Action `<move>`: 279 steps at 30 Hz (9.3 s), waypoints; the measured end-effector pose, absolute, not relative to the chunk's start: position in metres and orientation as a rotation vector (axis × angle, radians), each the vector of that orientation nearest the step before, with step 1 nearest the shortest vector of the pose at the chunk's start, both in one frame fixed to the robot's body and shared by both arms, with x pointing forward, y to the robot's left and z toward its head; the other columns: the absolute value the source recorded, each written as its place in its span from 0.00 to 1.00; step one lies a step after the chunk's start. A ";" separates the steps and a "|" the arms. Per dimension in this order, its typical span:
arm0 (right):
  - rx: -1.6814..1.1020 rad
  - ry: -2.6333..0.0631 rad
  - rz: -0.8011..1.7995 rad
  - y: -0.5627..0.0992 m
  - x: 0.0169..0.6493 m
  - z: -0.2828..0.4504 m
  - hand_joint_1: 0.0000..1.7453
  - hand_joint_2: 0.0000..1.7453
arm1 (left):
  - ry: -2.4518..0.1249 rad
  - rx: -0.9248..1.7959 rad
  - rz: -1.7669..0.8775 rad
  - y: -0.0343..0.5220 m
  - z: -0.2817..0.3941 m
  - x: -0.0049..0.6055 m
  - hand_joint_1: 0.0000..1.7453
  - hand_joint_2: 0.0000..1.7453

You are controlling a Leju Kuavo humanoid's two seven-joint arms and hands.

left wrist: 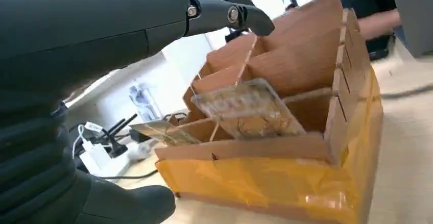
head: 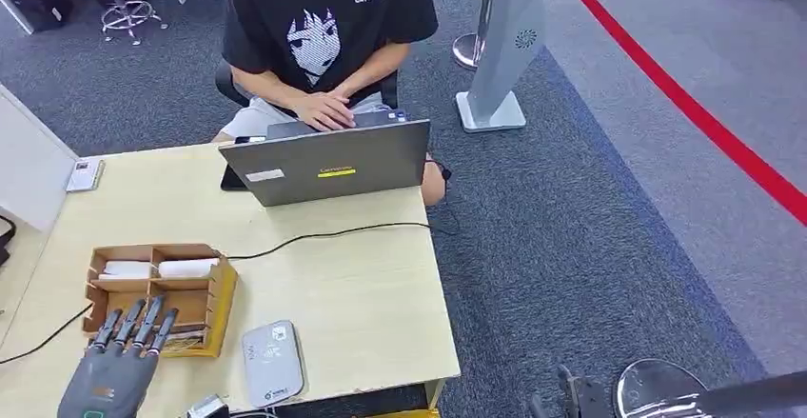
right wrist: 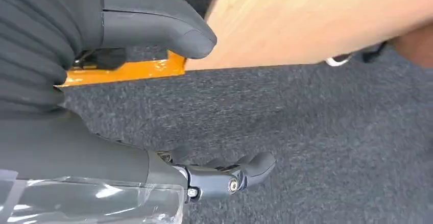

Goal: Pass the card to the sensor for recognition and then transmit it.

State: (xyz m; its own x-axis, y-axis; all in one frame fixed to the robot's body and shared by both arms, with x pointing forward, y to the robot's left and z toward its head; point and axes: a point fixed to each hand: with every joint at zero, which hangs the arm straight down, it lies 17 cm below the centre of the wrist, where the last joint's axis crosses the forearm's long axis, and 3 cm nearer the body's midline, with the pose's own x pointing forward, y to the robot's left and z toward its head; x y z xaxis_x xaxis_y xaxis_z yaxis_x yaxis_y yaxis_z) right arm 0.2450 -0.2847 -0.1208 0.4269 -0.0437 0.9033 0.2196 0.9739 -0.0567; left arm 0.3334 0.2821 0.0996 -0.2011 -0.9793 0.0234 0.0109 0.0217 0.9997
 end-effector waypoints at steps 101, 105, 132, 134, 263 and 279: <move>-0.093 -1.191 -0.182 -0.226 0.263 -0.084 0.00 1.00 | -1.429 1.192 -1.030 0.267 0.107 0.359 0.00 1.00; -0.090 -1.189 -0.180 -0.225 0.263 -0.084 0.00 1.00 | -1.440 1.189 -1.033 0.263 0.109 0.360 0.00 1.00; -0.087 -1.194 -0.161 -0.220 0.265 -0.083 0.00 1.00 | -1.515 1.172 -1.042 0.246 0.115 0.357 1.00 1.00; -0.088 -1.195 -0.162 -0.220 0.265 -0.083 0.00 1.00 | -1.511 1.168 -1.044 0.246 0.114 0.357 1.00 1.00; 0.072 -0.964 -0.613 -0.250 0.212 -0.125 0.00 1.00 | -2.114 0.907 0.122 0.377 0.322 0.222 0.00 1.00; 0.051 -0.907 -0.674 -0.272 0.200 -0.148 0.00 1.00 | -2.181 0.595 0.369 0.402 0.294 0.193 0.00 1.00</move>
State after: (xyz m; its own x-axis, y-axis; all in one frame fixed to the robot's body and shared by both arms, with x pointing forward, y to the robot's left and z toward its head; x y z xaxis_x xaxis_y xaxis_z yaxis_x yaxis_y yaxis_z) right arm 0.1995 -0.2721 -0.1480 0.4263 -0.5601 0.7104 0.5187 0.7947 0.3154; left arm 0.1932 0.4019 0.2937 -0.5474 -0.2889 0.7854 -0.5313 0.8451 -0.0594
